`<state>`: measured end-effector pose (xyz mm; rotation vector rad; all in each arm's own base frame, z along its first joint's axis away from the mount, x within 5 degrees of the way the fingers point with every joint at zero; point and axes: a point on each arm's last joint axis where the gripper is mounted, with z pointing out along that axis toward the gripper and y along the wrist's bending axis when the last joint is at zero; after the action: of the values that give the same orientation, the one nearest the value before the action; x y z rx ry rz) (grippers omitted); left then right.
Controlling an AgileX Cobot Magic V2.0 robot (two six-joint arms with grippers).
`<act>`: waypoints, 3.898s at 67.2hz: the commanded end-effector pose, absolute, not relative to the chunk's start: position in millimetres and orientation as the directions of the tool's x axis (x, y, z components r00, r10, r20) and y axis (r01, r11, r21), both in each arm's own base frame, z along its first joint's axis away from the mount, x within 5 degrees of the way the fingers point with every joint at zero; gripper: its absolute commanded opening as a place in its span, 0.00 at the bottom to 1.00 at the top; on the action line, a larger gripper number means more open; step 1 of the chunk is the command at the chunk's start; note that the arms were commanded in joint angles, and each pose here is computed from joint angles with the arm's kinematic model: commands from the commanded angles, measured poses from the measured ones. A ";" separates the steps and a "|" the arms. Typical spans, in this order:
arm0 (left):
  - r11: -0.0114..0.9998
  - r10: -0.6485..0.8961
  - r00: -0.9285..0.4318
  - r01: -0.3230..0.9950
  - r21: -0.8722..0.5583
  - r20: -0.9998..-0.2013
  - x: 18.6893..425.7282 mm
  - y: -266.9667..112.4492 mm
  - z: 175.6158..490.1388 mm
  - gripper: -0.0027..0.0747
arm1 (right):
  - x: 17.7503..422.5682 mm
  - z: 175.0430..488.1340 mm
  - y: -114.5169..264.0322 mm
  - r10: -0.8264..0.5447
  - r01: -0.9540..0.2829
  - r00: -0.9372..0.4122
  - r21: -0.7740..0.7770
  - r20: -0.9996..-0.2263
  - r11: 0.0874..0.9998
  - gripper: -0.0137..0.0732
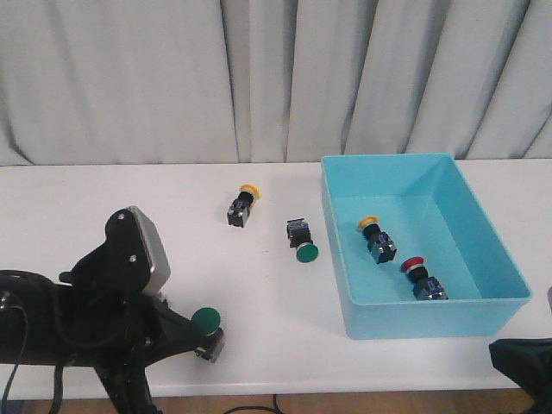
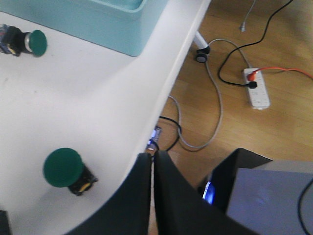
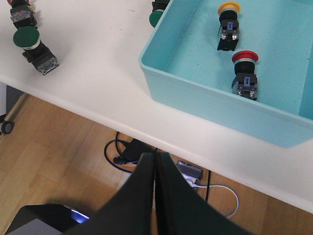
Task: Pick red and yellow buttons and place in box
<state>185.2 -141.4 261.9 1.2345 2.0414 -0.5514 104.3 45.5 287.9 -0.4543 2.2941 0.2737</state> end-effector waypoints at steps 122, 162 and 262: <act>0.999 -0.042 0.072 -0.012 -0.043 -0.997 56.3 0.8 197.1 0.02 | 107.6 298.5 46.5 -0.216 -0.401 -0.599 0.056 -0.771 0.914 0.15; 0.999 -0.031 0.070 -0.013 -0.032 -0.997 56.4 0.8 197.3 0.02 | 107.6 298.5 46.5 -0.216 -0.401 -0.599 0.056 -0.771 0.914 0.15; 0.999 -0.031 0.068 -0.013 -0.032 -0.997 56.5 0.8 197.2 0.02 | 56.2 198.4 3.4 -0.070 -0.054 0.037 -0.072 -0.997 0.996 0.15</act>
<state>56.7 0.8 199.7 -0.0286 1.5572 -0.0074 56.6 5.0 193.5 -0.1101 1.6199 0.0143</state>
